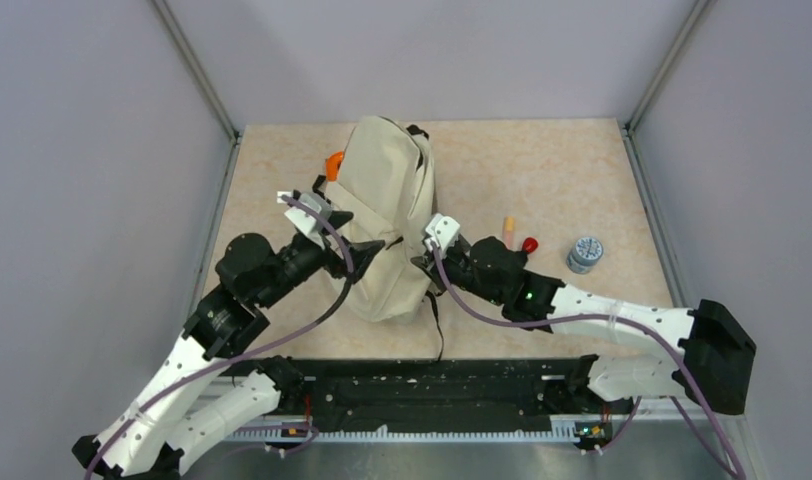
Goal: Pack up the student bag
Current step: Place the student bag at the center of the board.
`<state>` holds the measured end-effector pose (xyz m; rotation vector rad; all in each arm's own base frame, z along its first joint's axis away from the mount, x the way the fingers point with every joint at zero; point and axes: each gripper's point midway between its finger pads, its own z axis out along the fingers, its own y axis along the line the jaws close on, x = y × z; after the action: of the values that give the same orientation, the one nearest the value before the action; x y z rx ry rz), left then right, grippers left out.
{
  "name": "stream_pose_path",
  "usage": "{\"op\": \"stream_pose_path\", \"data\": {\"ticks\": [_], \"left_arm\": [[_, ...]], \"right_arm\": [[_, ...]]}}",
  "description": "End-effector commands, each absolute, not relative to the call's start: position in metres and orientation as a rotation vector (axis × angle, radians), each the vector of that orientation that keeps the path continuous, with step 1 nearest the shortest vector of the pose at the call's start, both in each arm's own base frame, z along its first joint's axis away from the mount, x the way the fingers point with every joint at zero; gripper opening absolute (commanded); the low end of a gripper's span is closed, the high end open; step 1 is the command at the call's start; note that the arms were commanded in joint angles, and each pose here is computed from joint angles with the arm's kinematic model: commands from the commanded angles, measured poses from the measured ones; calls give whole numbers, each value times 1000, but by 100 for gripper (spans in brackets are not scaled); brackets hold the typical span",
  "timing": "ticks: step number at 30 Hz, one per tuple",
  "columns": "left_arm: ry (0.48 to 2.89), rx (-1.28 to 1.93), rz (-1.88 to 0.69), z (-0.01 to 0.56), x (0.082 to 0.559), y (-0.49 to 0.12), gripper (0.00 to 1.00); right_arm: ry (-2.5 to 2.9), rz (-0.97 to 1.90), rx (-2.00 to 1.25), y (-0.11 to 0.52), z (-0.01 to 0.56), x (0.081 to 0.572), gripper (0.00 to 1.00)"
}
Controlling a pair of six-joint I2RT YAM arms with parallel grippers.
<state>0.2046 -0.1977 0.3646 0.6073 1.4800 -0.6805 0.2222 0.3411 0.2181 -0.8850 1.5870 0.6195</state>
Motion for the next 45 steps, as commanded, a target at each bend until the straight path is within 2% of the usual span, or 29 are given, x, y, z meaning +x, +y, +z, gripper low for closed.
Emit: {"op": "stream_pose_path", "data": {"ticks": [1, 5, 10, 17, 25, 28, 29, 31, 32, 34, 38, 45], "left_arm": [[1644, 403, -615, 325, 219, -177, 85], [1677, 204, -612, 312, 230, -164, 90], [1707, 392, -790, 282, 216, -205, 90], [1774, 661, -963, 249, 200, -248, 77], [1905, 610, -881, 214, 217, -247, 69], [1940, 461, -800, 207, 224, -228, 71], [1943, 393, -795, 208, 224, -222, 72], [1951, 252, -781, 208, 224, -208, 74], [1953, 197, -785, 209, 221, -202, 75], [1968, 90, -766, 206, 219, -189, 77], [2034, -40, -737, 189, 213, -174, 81], [2134, 96, -807, 171, 203, -197, 87]], "right_arm": [[1403, 706, -950, 347, 250, 206, 0], [1487, 709, -865, 337, 235, 208, 0], [1661, 759, -681, 326, 203, 210, 0], [1836, 911, -590, 329, 154, 190, 0], [1944, 842, -548, 314, 129, 189, 1], [1961, 747, -520, 296, 133, 195, 30], [1952, 707, -506, 289, 138, 198, 46], [1937, 598, -509, 269, 147, 204, 62], [1927, 537, -505, 259, 152, 208, 67], [1901, 447, -531, 243, 164, 211, 74], [1779, 417, -700, 247, 186, 211, 80], [1708, 413, -1038, 291, 177, 211, 80]]}}
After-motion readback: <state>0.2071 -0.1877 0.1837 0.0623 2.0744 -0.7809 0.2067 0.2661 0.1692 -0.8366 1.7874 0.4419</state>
